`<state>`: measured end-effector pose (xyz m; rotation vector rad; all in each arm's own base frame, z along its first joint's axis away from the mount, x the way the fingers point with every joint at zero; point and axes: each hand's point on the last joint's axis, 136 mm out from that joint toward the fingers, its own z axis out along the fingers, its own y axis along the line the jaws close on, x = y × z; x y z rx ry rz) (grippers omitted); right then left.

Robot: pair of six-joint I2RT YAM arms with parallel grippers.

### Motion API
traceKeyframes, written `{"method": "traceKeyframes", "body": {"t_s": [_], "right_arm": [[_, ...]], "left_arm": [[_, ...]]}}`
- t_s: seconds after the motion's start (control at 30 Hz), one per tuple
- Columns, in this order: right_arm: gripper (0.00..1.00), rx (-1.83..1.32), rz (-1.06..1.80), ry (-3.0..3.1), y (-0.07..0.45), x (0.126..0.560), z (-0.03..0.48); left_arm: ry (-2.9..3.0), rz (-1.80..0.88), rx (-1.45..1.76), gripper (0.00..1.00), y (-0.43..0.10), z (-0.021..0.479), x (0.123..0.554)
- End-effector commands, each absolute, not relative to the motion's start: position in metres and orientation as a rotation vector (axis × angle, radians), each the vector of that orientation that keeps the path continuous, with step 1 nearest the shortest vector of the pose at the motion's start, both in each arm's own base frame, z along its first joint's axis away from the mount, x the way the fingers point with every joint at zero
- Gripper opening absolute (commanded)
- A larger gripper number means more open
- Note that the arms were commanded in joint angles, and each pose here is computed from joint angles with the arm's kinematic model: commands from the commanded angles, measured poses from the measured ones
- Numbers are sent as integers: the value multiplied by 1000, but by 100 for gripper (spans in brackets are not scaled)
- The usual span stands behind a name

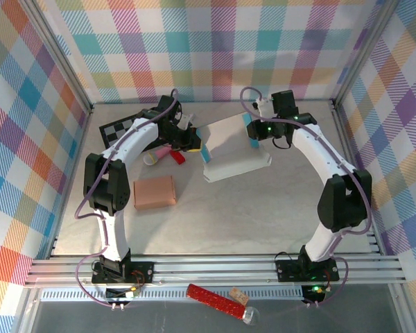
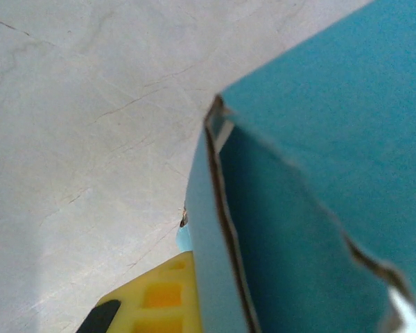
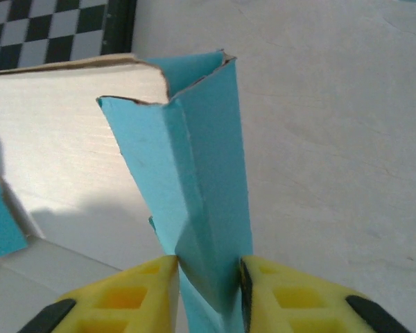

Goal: Fold the paper box

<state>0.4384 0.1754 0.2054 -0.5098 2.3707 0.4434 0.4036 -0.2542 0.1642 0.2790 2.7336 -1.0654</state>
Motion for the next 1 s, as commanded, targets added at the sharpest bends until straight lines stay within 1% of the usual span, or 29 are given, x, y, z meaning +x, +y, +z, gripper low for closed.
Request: {"method": "traceKeyframes", "body": {"t_s": [0.0, 0.2, 0.3, 0.33, 0.53, 0.63, 0.83, 0.97], "right_arm": [[25, -521, 349, 2399, 172, 442, 201], [11, -462, 193, 2429, 168, 452, 196], [2, -400, 118, 2443, 162, 456, 193], [0, -395, 103, 2446, 162, 456, 192], [0, -346, -16, 2453, 152, 459, 190], [0, -361, 33, 2449, 159, 459, 191], [9, -422, 140, 2457, 177, 461, 189], [10, -432, 141, 2467, 179, 465, 187]], "left_arm": [[2655, -1109, 357, 0, -263, 195, 395], [2659, -1106, 369, 0, -266, 194, 394], [2662, -1103, 373, 0, -267, 193, 394], [2664, -1104, 375, 0, -268, 193, 393], [2675, -1092, 381, 0, -269, 190, 393], [2670, -1094, 388, 0, -270, 191, 393], [2671, -1092, 397, 0, -270, 193, 392], [2673, -1088, 400, 0, -269, 193, 391]]}}
